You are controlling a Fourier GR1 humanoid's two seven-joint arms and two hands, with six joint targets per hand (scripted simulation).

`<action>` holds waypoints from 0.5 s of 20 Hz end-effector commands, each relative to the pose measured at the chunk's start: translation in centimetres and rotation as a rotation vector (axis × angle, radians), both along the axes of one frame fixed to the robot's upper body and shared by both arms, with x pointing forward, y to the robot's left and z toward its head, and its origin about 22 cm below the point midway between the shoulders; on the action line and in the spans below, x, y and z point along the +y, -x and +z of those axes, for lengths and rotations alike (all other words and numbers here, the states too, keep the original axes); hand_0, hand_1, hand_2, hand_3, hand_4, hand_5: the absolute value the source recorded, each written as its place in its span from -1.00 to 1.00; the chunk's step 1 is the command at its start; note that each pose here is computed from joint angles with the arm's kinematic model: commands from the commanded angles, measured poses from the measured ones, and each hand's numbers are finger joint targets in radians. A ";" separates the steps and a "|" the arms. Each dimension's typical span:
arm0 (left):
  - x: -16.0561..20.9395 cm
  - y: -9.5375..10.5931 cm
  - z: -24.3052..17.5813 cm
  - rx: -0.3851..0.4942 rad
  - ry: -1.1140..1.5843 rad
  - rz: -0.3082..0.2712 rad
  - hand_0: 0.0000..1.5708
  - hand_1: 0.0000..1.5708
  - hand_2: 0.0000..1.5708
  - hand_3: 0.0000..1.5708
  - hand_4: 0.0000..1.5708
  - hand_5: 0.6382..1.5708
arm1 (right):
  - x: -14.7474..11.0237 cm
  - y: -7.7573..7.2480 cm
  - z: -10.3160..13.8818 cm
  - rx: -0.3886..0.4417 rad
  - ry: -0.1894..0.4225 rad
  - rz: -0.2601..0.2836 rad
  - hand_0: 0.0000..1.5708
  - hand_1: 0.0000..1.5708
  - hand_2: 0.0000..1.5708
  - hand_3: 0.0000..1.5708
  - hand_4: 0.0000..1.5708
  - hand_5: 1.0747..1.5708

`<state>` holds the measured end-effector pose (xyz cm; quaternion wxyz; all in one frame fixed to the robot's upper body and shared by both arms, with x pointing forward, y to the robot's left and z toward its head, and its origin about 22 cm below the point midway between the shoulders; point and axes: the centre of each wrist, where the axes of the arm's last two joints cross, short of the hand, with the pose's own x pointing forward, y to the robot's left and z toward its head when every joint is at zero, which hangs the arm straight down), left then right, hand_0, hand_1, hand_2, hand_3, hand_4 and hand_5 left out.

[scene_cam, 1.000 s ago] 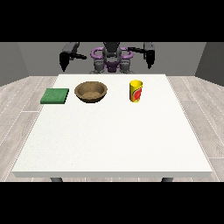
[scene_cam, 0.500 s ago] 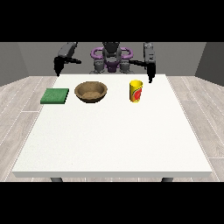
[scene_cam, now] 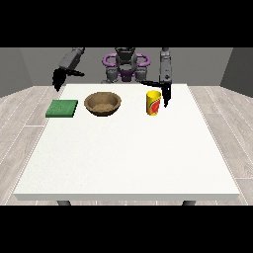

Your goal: Pick the cup and pour the ball into the bowl, then pick the bowl and place it on the pad

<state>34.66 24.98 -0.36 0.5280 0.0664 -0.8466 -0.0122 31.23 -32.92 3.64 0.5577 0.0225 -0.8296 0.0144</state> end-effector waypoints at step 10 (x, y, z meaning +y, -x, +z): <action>3.1 -0.9 -2.2 -0.036 -0.285 0.197 0.64 0.64 1.00 1.00 0.00 0.90 | 0.0 -1.4 1.8 -0.048 -0.001 0.034 -1.00 -1.00 -1.00 -1.00 -1.00 0.96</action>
